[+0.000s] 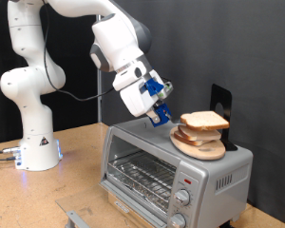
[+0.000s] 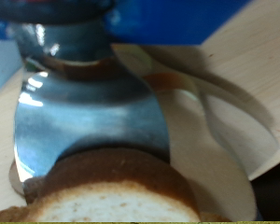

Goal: Make a piece of toast with the oven

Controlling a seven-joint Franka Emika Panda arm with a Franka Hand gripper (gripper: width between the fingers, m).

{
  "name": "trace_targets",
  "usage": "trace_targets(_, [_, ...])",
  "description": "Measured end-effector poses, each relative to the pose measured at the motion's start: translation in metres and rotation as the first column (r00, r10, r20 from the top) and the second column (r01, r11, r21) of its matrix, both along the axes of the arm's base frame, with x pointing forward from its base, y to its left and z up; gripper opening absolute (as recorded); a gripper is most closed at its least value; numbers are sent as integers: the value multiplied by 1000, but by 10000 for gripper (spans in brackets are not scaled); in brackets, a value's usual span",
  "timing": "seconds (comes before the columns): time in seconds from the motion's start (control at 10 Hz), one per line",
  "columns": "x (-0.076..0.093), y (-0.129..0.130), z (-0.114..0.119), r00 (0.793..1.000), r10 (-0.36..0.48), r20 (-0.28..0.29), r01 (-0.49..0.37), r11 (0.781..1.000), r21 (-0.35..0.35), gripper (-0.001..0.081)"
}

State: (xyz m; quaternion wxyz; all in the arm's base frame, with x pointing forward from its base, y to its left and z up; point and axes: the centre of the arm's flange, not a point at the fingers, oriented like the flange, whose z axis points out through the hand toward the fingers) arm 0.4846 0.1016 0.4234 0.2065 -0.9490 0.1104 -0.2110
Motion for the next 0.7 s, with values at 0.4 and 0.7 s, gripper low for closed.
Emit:
trace_targets(0.4, [-27,-12,11,999,38,-27,-37,999,30,430])
trace_targets(0.7, [-28,-14,5,999,52,-7,-51,998,31,430])
